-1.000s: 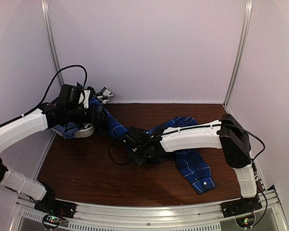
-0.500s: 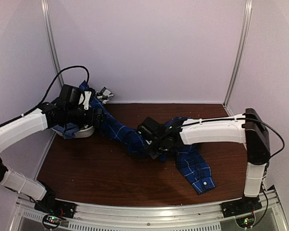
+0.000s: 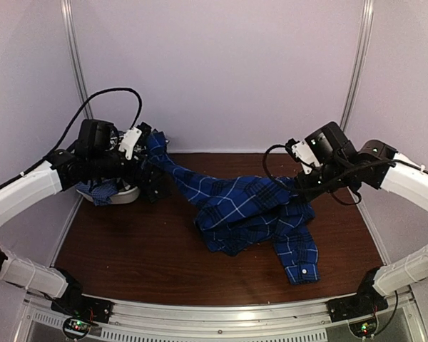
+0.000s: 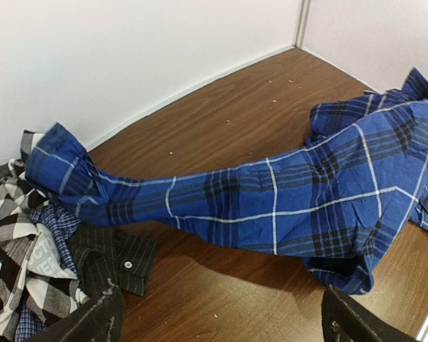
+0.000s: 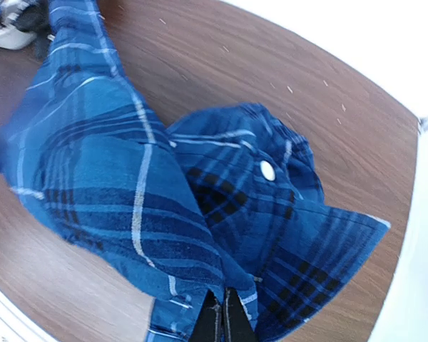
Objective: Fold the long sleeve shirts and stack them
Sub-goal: Pick up the crumpled shirt from the center of the board.
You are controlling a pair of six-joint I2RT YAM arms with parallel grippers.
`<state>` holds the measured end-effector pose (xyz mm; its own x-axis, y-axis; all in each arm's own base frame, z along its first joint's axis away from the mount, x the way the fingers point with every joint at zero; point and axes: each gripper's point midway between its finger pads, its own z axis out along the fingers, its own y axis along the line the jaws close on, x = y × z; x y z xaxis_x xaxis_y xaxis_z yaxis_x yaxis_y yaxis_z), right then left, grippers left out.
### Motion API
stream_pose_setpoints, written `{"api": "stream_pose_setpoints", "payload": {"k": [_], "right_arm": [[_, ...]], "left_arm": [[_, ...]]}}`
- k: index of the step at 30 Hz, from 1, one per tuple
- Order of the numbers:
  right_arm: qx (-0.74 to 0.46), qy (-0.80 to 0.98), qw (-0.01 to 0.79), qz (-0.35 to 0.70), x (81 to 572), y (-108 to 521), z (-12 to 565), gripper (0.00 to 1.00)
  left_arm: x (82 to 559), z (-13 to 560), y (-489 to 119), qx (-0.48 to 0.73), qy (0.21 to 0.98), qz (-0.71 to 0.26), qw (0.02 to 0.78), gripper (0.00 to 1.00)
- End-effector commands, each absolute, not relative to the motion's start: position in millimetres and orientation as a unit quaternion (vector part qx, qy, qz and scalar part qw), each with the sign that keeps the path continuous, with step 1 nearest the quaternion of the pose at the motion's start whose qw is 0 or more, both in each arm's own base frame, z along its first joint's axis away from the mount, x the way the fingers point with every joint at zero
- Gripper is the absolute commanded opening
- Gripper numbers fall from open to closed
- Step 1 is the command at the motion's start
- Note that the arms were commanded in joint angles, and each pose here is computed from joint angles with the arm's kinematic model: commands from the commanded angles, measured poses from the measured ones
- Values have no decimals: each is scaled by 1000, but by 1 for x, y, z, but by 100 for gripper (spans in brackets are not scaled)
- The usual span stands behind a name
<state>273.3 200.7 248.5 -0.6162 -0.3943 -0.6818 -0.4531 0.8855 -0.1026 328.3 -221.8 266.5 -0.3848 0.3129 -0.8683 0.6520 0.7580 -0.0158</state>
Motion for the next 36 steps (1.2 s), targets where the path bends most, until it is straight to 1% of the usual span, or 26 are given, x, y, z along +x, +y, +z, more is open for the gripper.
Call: {"api": "stream_pose_setpoints", "payload": {"k": [1, 6, 9, 16, 21, 25, 29, 32, 34, 36], "right_arm": [[-232, 919, 320, -13, 277, 160, 220, 0], [-177, 933, 308, -56, 305, 134, 212, 0], [-167, 938, 297, -66, 313, 130, 202, 0], [-186, 943, 277, -6, 299, 148, 183, 0], [-183, 943, 275, 37, 284, 154, 177, 0], [-179, 944, 267, 80, 271, 162, 172, 0], [-174, 937, 269, 139, 259, 175, 176, 0], [-162, 935, 274, 159, 253, 176, 177, 0], [-151, 935, 276, 166, 249, 174, 177, 0], [-140, 936, 274, 171, 244, 172, 174, 0]], "left_arm": [[314, 261, -253, 393, 766, -194, 469, 98], [318, 224, -266, 415, 780, -165, 438, 98], [323, 205, -271, 413, 790, -163, 422, 98], [328, 181, -301, 420, 792, -202, 395, 98], [346, 158, -315, 458, 783, -178, 381, 98], [365, 133, -321, 487, 781, -142, 364, 98], [379, 102, -327, 519, 780, -116, 330, 98], [384, 79, -333, 540, 780, -112, 295, 98], [383, 66, -337, 551, 779, -121, 273, 95], [381, 61, -343, 557, 776, -135, 263, 89]]}}
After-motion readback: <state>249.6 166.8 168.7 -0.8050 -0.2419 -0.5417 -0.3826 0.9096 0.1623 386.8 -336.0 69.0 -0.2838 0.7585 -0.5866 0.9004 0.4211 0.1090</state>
